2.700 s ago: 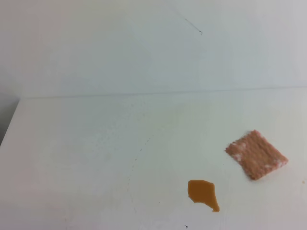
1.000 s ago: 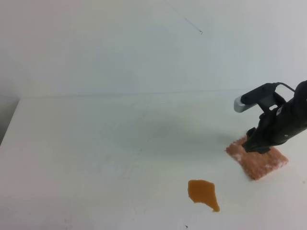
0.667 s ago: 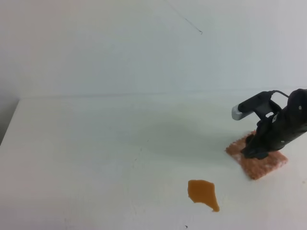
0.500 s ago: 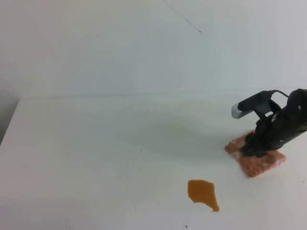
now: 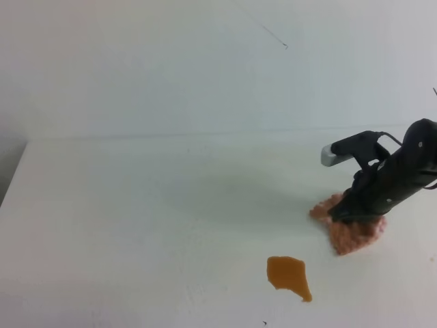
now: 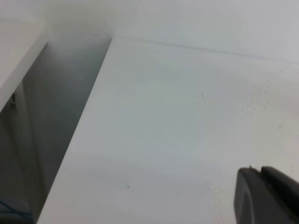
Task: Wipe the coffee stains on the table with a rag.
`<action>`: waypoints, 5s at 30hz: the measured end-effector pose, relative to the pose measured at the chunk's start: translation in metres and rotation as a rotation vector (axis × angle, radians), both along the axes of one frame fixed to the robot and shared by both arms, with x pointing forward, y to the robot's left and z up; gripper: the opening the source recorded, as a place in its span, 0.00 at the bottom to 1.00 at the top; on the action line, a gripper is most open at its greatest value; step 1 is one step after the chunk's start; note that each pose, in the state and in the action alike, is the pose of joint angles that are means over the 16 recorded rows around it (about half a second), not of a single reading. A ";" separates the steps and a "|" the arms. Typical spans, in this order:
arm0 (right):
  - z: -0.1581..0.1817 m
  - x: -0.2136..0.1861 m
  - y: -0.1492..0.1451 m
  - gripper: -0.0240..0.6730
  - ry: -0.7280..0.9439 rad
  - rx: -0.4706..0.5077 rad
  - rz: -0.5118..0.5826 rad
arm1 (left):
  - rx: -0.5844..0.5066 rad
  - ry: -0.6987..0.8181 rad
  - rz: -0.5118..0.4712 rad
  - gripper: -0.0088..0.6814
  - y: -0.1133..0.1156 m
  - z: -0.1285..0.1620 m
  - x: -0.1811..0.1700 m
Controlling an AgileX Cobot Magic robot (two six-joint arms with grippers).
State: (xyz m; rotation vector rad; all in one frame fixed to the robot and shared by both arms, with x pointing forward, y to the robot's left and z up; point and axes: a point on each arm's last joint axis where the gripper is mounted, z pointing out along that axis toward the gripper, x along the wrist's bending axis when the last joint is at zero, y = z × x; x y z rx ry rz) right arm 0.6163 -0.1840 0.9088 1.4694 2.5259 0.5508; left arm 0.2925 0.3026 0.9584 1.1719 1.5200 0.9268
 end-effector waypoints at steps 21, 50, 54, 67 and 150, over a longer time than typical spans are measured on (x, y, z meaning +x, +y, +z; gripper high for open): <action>0.004 -0.059 0.118 0.03 -0.002 0.108 0.228 | 0.000 0.000 0.000 0.01 0.000 0.000 0.000; 0.008 -0.093 -0.063 0.03 -0.002 0.070 -0.300 | 0.000 0.000 0.000 0.01 0.000 0.000 0.000; 0.003 -0.099 -0.045 0.03 0.036 0.075 -0.243 | 0.000 0.000 0.000 0.01 0.000 0.000 0.000; 0.010 -0.126 0.078 0.03 -0.053 0.173 0.039 | 0.000 -0.001 0.000 0.01 0.000 0.000 0.000; 0.138 -0.077 0.046 0.39 -0.306 0.228 0.083 | 0.000 -0.002 0.000 0.01 0.000 0.000 0.000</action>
